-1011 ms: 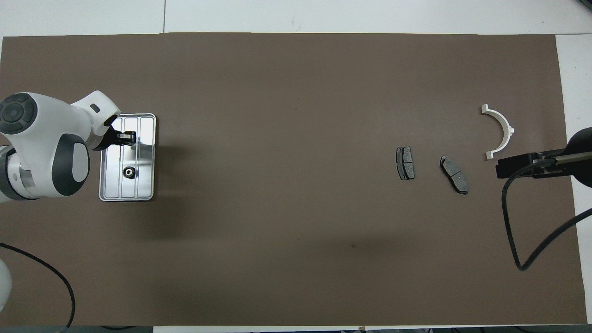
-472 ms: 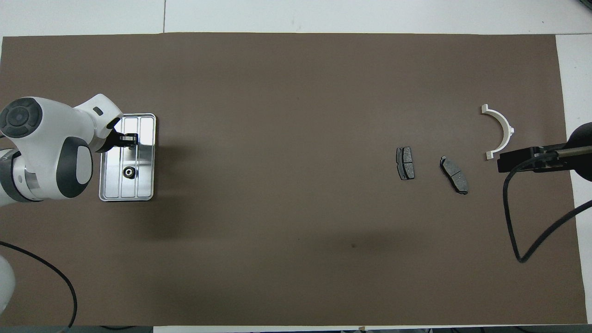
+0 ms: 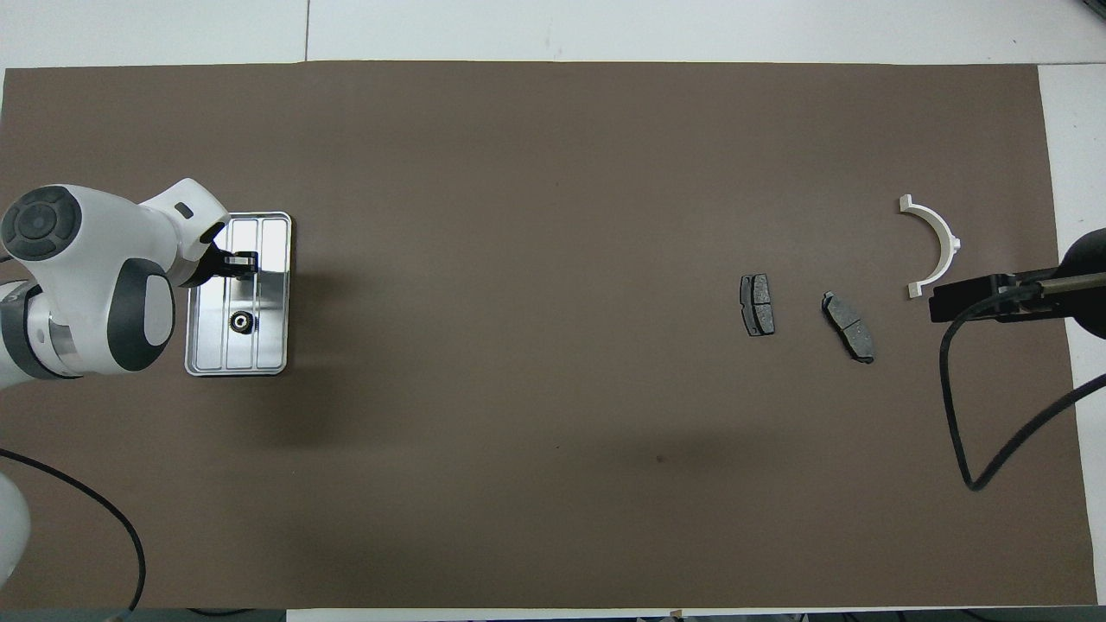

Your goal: Pick bearing gear from pile to tray

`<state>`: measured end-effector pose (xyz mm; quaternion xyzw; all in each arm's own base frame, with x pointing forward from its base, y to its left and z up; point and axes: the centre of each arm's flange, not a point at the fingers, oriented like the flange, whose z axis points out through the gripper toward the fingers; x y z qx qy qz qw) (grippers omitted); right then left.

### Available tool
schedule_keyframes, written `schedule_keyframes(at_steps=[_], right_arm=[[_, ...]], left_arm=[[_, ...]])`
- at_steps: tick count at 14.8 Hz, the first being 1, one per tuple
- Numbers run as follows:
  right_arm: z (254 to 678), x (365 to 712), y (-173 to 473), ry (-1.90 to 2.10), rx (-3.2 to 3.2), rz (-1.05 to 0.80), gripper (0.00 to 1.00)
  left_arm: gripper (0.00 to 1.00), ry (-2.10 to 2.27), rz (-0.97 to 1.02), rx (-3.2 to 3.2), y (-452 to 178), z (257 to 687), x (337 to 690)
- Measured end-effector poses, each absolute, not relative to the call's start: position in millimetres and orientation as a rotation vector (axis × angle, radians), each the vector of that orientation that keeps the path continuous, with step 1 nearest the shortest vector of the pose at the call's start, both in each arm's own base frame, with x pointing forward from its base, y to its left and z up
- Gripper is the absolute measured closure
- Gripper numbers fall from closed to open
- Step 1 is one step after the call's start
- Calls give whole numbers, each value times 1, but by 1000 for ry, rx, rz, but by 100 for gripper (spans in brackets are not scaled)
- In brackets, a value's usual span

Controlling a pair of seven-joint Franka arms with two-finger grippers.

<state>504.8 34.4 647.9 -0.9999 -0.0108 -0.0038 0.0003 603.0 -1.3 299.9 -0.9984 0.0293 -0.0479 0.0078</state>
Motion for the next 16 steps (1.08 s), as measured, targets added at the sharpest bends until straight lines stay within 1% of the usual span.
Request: schedule_keyframes(at_steps=[2, 3, 5, 7, 8, 9, 10, 11, 12, 13, 14, 15, 16], right_arm=[[647, 505, 34, -34, -3141, -11, 0], [647, 505, 34, -34, -3141, -10, 0], [647, 505, 34, -34, -3141, -9, 0], [647, 505, 34, -34, -3141, -8, 0], [647, 505, 34, -34, -3141, -8, 0], [647, 505, 34, -34, -3141, -8, 0], [647, 505, 34, -34, -3141, -8, 0], [647, 505, 34, -34, -3141, -8, 0], [647, 505, 34, -34, -3141, -8, 0], [647, 505, 34, -34, -3141, -8, 0], [647, 505, 34, -34, -3141, -8, 0], [647, 505, 34, -34, -3141, -8, 0], [647, 505, 34, -34, -3141, -8, 0]], left_arm=[[81, 90, -150, -3121, -1, 300, 603], [74, 89, -150, -3121, -1, 300, 603], [53, 90, -141, -3122, -1, 300, 603], [33, 86, -131, -3122, 0, 318, 610], [22, 75, -145, -3122, 0, 343, 618], [11, 42, -179, -3127, 0, 378, 625], [1, -10, -224, -3139, 1, 422, 630], [0, -55, -265, -3149, 1, 475, 630], [0, -91, -294, -3154, 0, 531, 623], [0, -111, -295, -3157, 1, 582, 608], [0, -118, -258, -3160, 0, 622, 589], [0, -117, -193, -3163, 0, 651, 568], [0, -113, -116, -3165, -1, 666, 552]])
